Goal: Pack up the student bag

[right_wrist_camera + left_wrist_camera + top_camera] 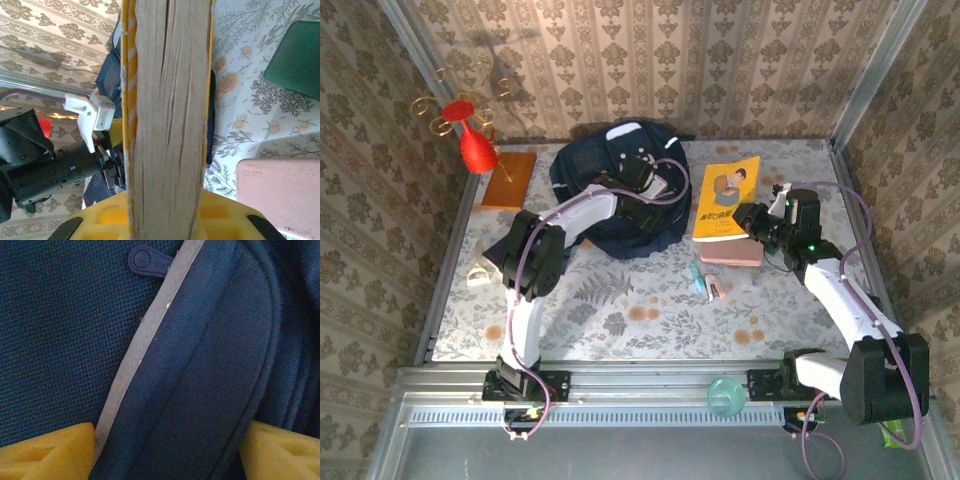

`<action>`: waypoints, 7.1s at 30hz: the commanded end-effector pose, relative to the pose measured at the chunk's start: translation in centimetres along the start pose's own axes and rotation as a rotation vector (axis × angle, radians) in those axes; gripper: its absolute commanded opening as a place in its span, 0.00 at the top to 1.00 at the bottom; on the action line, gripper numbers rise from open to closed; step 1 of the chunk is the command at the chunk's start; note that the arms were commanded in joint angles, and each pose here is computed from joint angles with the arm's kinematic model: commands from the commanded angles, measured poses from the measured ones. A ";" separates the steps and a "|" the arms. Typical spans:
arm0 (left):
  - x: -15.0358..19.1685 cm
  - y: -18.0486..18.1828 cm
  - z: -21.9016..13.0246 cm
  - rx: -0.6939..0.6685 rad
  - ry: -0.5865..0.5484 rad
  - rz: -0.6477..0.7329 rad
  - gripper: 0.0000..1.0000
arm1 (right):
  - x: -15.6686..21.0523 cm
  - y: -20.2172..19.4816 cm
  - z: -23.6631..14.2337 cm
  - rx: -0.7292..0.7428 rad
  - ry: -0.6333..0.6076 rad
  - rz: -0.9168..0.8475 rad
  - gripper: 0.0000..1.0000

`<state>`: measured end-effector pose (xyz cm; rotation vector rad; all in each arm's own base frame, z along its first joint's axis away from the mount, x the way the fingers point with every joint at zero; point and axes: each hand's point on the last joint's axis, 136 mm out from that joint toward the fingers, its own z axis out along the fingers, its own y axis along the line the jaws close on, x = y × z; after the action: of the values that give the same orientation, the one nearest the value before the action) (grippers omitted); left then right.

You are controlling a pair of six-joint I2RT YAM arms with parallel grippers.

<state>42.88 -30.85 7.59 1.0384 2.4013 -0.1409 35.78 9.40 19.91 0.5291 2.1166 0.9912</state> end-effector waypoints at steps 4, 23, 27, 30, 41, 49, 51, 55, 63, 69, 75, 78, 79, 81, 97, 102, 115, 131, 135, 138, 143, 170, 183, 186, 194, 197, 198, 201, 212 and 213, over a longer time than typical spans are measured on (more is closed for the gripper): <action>-0.1 2.1 0.3 -0.098 0.038 0.074 0.46 | -0.3 1.5 -0.2 -0.082 -0.011 -0.050 1.00; -8.0 7.6 -15.9 0.270 -0.474 -0.318 1.00 | 5.8 6.6 -0.1 -0.299 0.210 -0.116 1.00; -9.1 7.5 -17.6 0.339 -0.517 -0.341 1.00 | 7.4 7.3 2.2 -0.305 0.268 -0.090 1.00; -9.4 7.6 -18.2 0.356 -0.525 -0.347 1.00 | 7.9 9.1 4.3 -0.356 0.292 -0.070 1.00; -10.5 6.6 -20.6 0.450 -0.555 -0.318 1.00 | 7.4 11.9 15.6 -0.374 0.301 0.001 1.00; -12.1 6.4 -23.0 0.500 -0.584 -0.271 1.00 | 5.2 11.4 24.5 -0.237 0.196 0.040 1.00; -12.3 6.5 -23.3 0.505 -0.582 -0.259 1.00 | 4.8 11.2 26.3 -0.204 0.168 0.038 1.00; -12.4 6.8 -23.6 0.513 -0.584 -0.248 1.00 | 4.9 10.9 29.4 -0.128 0.142 0.013 0.98; -11.9 7.2 -23.0 0.518 -0.573 -0.260 1.00 | 2.6 9.1 33.2 -0.039 -0.025 0.028 0.93; -11.3 7.7 -22.0 0.493 -0.549 -0.279 1.00 | 2.9 10.9 34.6 -0.055 -0.026 -0.018 0.74; -10.4 9.4 -20.6 0.451 -0.533 -0.329 1.00 | 2.7 11.1 29.6 -0.025 -0.014 -0.118 0.57; -10.3 10.2 -20.1 0.445 -0.535 -0.342 1.00 | 2.7 11.5 25.4 -0.038 -0.025 -0.178 0.54; -10.2 10.4 -19.8 0.443 -0.532 -0.347 1.00 | 2.6 11.7 23.9 -0.037 -0.028 -0.195 0.53; -10.1 10.8 -19.2 0.440 -0.527 -0.352 1.00 | 3.0 11.2 21.5 -0.021 -0.023 -0.228 0.52; -5.2 10.1 -13.8 0.352 -0.424 -0.552 0.40 | 4.9 9.1 8.0 0.060 -0.031 -0.501 0.50; 4.6 14.8 -15.1 0.056 -0.412 -0.836 0.27 | 8.7 11.6 7.5 0.016 0.056 -0.682 0.47; 25.0 16.3 -13.2 -0.223 -0.206 -1.231 0.25 | 20.3 13.4 13.2 -0.146 0.368 -0.659 0.42; 24.7 -0.7 -8.4 0.185 0.076 -1.029 0.54 | 17.7 9.0 10.6 -0.013 0.347 -0.629 0.40; 21.7 -1.3 -12.9 0.134 -0.070 -0.902 0.49 | 17.1 9.3 10.1 -0.013 0.328 -0.642 0.39; 23.7 2.1 -15.4 -0.049 -0.167 -0.993 0.31 | 19.1 11.3 10.7 -0.085 0.376 -0.652 0.37; 28.8 6.8 -16.4 -0.180 -0.252 -1.286 0.15 | 25.8 14.1 12.9 -0.124 0.493 -0.710 0.23; 25.3 6.0 -9.7 0.113 -0.168 -1.218 0.51 | 35.8 11.6 22.0 -0.049 0.685 -0.553 0.43; 25.2 6.9 -11.8 0.033 -0.239 -1.212 0.75 | 35.9 10.4 21.9 -0.037 0.689 -0.531 0.49; 25.9 7.3 -12.1 -0.014 -0.243 -1.207 0.81 | 35.6 10.2 21.8 -0.033 0.686 -0.532 0.49; 26.6 8.0 -13.6 -0.072 -0.235 -1.227 0.96 | 32.1 11.2 20.0 -0.054 0.657 -0.551 0.35; 26.4 9.1 -17.4 -0.189 -0.326 -1.216 0.96 | 28.8 12.0 17.9 -0.063 0.624 -0.587 0.28; 25.5 9.2 -18.9 -0.191 -0.390 -1.202 0.96 | 27.8 12.3 17.1 -0.065 0.613 -0.596 0.26; 20.1 8.3 -24.1 -0.027 -0.658 -1.144 0.97 | 25.5 14.0 14.8 -0.155 0.623 -0.546 0.21; 8.4 2.8 -31.7 0.464 -0.855 -0.875 0.99 | 20.6 22.4 10.0 -0.602 0.594 -0.212 0.01; 8.1 2.5 -31.6 0.479 -0.846 -0.869 0.99 | 20.3 22.8 9.7 -0.619 0.583 -0.213 0.02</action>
<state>27.68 -12.71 27.69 -0.1708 1.9199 -1.1254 32.81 40.15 19.95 -0.2656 2.2469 1.5550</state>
